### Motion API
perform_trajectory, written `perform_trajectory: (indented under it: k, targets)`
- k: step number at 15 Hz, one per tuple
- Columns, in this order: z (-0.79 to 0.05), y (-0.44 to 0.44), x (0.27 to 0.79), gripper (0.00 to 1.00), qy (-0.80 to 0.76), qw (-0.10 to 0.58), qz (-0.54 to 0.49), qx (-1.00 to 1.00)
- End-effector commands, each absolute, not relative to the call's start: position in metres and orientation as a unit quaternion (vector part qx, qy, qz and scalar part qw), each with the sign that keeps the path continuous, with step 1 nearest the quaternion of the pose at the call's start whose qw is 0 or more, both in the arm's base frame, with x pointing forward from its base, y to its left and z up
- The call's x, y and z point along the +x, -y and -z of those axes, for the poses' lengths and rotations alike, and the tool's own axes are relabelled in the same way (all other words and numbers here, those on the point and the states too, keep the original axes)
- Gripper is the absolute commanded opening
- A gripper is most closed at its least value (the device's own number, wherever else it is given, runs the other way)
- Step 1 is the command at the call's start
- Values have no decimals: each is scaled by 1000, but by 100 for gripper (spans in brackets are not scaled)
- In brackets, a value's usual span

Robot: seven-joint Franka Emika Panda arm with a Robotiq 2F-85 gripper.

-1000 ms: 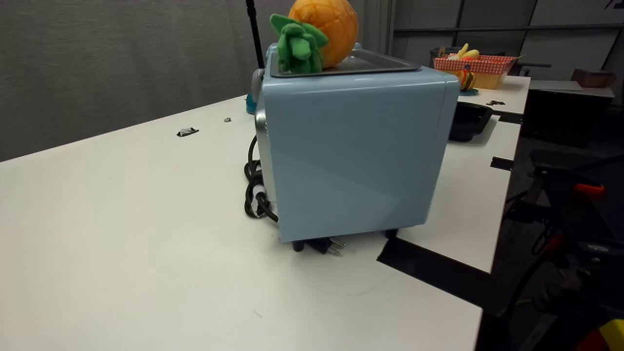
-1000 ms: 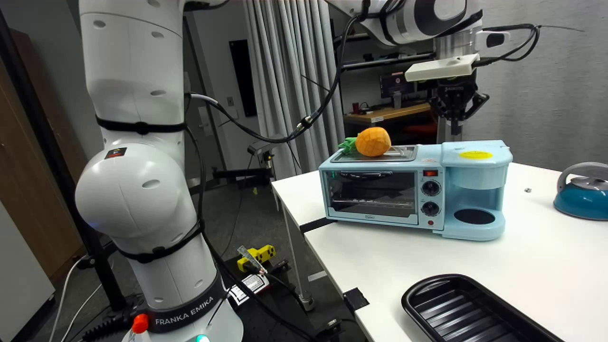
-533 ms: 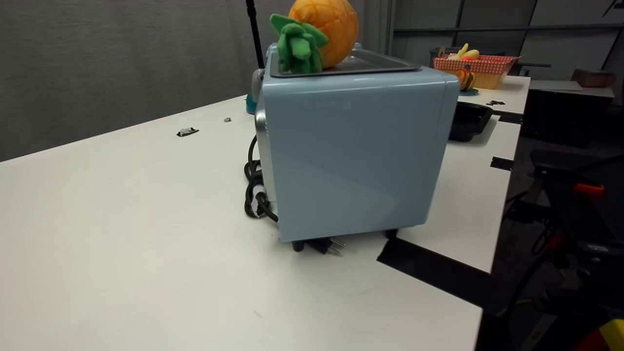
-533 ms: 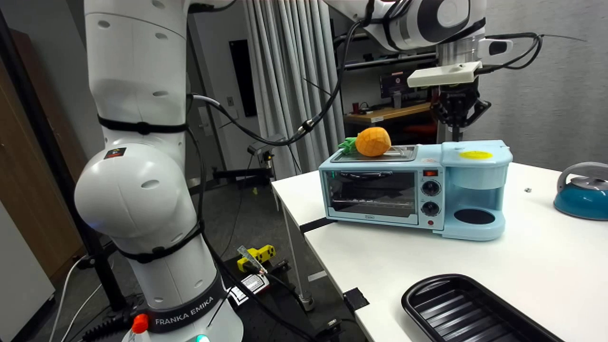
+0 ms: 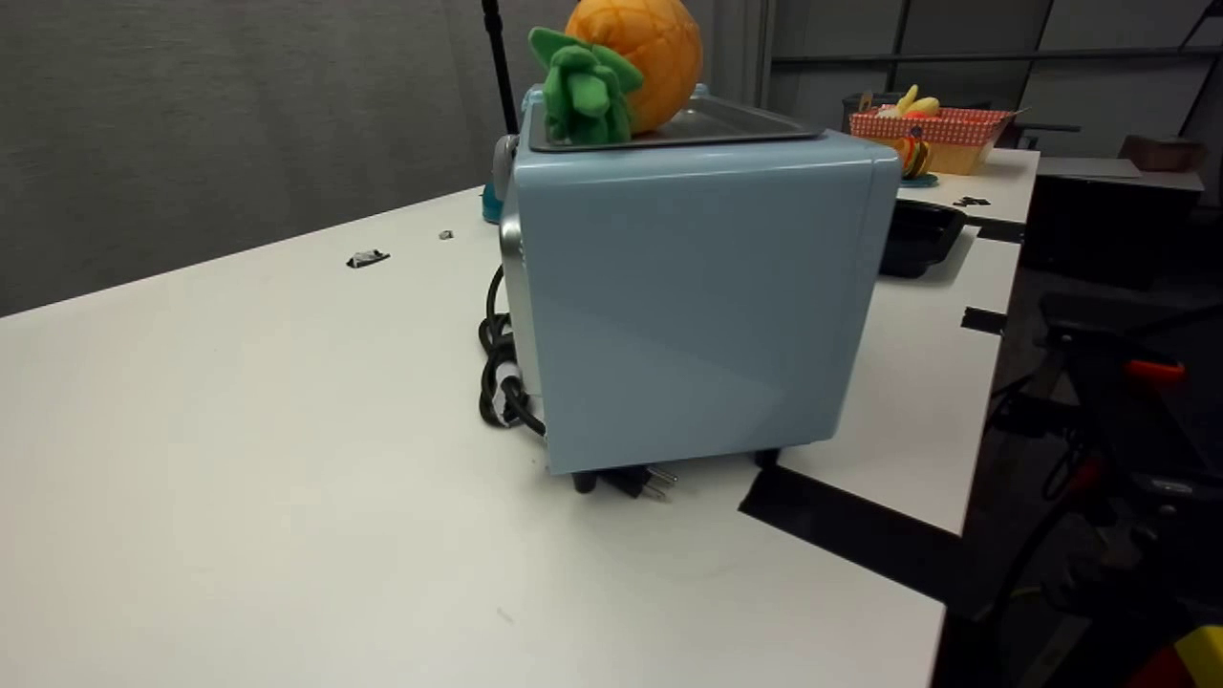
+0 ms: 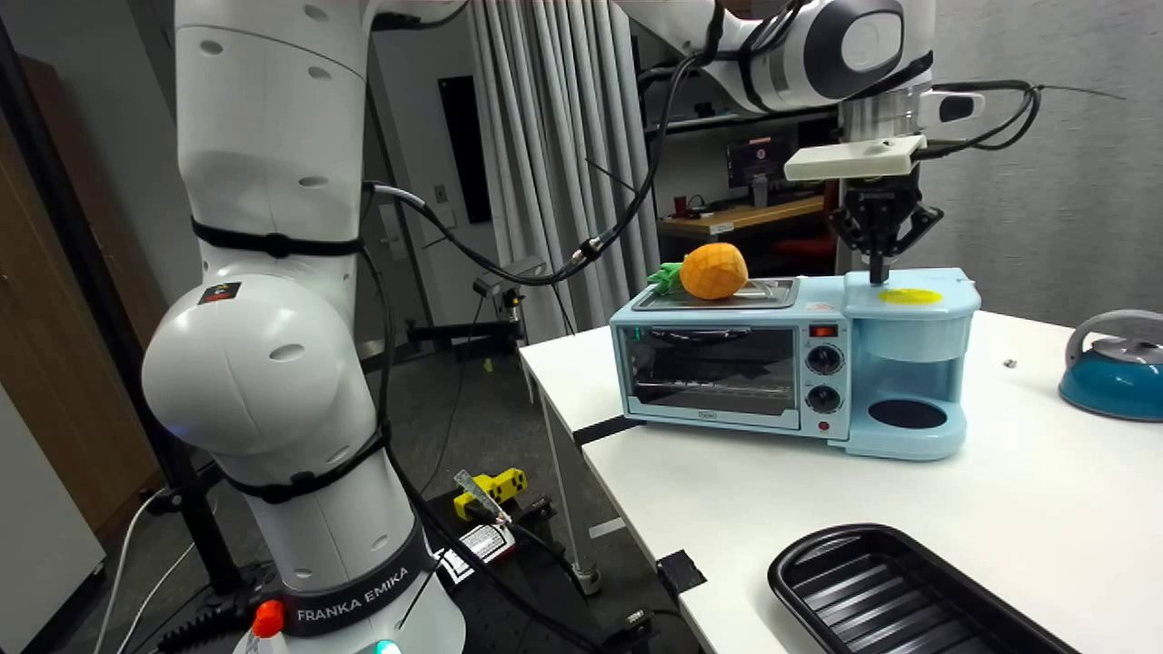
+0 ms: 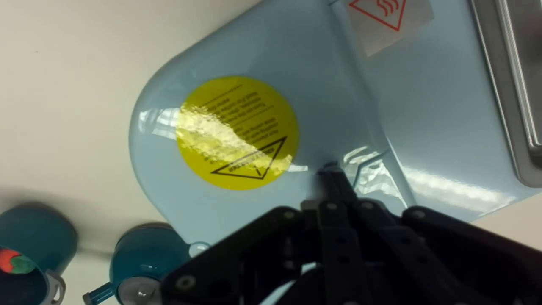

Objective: Press the button on top of the breakfast maker

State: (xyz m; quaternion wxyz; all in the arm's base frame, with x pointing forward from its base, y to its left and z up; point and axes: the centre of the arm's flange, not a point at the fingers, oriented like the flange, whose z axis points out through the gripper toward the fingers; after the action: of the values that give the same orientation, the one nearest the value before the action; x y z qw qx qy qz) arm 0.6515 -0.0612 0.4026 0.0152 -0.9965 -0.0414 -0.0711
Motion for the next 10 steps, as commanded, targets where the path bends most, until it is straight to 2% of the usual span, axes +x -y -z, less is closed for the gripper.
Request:
perform_trajectory:
  k: [1,10]
  targets:
    - [-393,66,660,0,39,8,77,-996]
    - [-341,78,649,0,15,3,51,-999]
